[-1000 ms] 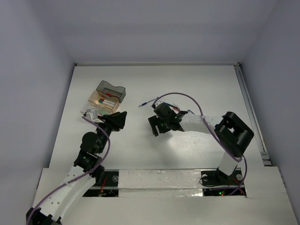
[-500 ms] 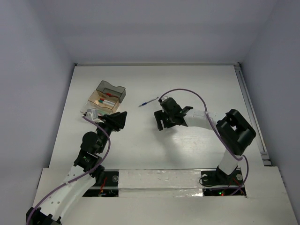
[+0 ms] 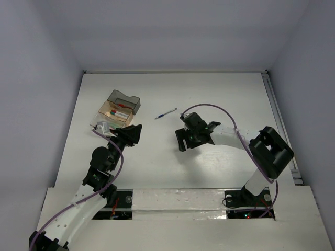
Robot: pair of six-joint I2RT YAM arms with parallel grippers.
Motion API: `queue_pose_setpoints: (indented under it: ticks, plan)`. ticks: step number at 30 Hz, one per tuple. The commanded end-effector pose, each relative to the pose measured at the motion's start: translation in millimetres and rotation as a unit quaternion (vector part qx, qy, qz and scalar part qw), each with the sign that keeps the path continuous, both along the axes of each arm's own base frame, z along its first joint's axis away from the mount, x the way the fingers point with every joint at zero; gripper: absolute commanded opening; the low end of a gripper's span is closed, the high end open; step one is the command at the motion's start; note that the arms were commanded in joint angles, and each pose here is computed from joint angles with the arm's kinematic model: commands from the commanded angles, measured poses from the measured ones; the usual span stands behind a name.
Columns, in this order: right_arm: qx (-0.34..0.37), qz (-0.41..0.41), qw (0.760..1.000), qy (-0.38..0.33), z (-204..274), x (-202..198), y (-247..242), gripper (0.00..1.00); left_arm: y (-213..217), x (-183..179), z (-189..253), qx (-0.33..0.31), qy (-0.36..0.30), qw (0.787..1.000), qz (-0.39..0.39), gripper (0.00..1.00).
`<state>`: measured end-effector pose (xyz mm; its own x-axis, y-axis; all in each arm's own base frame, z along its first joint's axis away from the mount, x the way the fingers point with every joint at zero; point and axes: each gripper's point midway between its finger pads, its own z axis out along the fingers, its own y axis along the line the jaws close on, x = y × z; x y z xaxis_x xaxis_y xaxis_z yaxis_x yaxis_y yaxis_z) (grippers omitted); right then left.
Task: Sort the stationery into containers
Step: Move the pen cap to the center of the board.
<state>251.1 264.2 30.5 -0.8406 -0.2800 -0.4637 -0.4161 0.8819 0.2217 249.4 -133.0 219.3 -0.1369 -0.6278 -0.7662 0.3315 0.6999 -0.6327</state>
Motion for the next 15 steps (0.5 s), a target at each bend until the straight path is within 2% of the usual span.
queue_pose_setpoints:
  ticks: [1,9,15]
  plan:
    - [0.030,0.022,0.999,0.016,11,-16,14,0.78,-3,-1,12,-0.011,-0.024,1.000,-0.007,0.48]
    - [0.068,0.033,0.997,0.018,29,-14,30,0.78,-3,-2,13,-0.011,-0.025,1.000,-0.008,0.47]
    - [0.066,0.050,0.995,0.048,25,-25,31,0.76,-3,-2,14,-0.012,-0.026,1.000,-0.010,0.48]
